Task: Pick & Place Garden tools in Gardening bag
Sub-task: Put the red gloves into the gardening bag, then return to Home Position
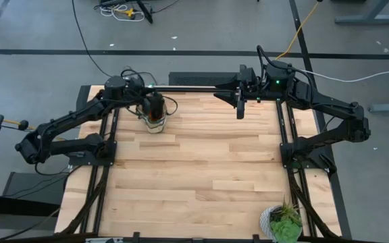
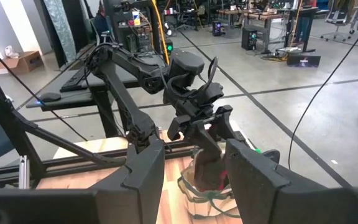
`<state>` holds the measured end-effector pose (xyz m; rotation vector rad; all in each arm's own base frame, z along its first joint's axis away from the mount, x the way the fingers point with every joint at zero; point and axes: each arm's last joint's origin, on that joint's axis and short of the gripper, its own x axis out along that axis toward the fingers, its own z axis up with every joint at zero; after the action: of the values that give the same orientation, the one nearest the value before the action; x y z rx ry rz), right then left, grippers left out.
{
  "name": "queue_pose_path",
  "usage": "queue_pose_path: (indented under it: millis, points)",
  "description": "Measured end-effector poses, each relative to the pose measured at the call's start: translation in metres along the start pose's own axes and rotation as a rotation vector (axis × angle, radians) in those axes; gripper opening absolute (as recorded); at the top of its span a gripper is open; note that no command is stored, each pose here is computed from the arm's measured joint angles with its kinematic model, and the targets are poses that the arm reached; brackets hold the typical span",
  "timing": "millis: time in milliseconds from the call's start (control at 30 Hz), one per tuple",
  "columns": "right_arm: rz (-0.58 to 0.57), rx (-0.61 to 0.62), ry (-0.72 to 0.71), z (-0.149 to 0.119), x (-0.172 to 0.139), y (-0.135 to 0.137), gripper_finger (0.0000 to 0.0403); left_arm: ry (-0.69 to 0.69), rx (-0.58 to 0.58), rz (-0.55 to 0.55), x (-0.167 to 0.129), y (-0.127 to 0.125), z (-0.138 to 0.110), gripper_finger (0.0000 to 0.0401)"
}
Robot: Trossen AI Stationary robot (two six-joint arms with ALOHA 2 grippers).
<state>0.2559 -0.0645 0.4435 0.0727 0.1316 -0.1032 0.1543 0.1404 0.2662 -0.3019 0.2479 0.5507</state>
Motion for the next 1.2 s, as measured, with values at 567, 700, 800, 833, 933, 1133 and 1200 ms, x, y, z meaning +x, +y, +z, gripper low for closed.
queue_pose_path:
  millis: [567, 700, 800, 833, 933, 1133, 1200]
  points:
    - [0.000, 0.000, 0.000, 0.000, 0.000, 0.000, 0.0171, -0.075, 0.034, -0.026, -0.006, -0.007, 0.028, 0.0321]
    - [0.000, 0.000, 0.000, 0.000, 0.000, 0.000, 0.0171, -0.085, 0.071, -0.028, -0.012, -0.010, 0.043, 0.0316]
    - [0.000, 0.000, 0.001, 0.000, 0.000, 0.000, 0.0171, -0.066, 0.067, -0.026, -0.013, -0.011, 0.045, 0.0305]
    - [0.000, 0.000, 0.002, 0.000, 0.000, 0.000, 0.0171, -0.069, 0.067, -0.032, -0.014, -0.011, 0.047, 0.0300]
    - [-0.005, -0.018, 0.012, -0.001, 0.000, 0.000, 0.0170, -0.074, 0.069, -0.042, -0.014, -0.012, 0.048, 0.0283]
    - [-0.061, -0.038, 0.042, -0.006, 0.001, -0.002, 0.0145, -0.083, 0.091, -0.056, -0.014, -0.015, 0.049, 0.0239]
    - [-0.040, -0.048, 0.033, -0.013, 0.005, -0.002, 0.0127, -0.083, 0.094, -0.064, -0.013, -0.017, 0.049, 0.0223]
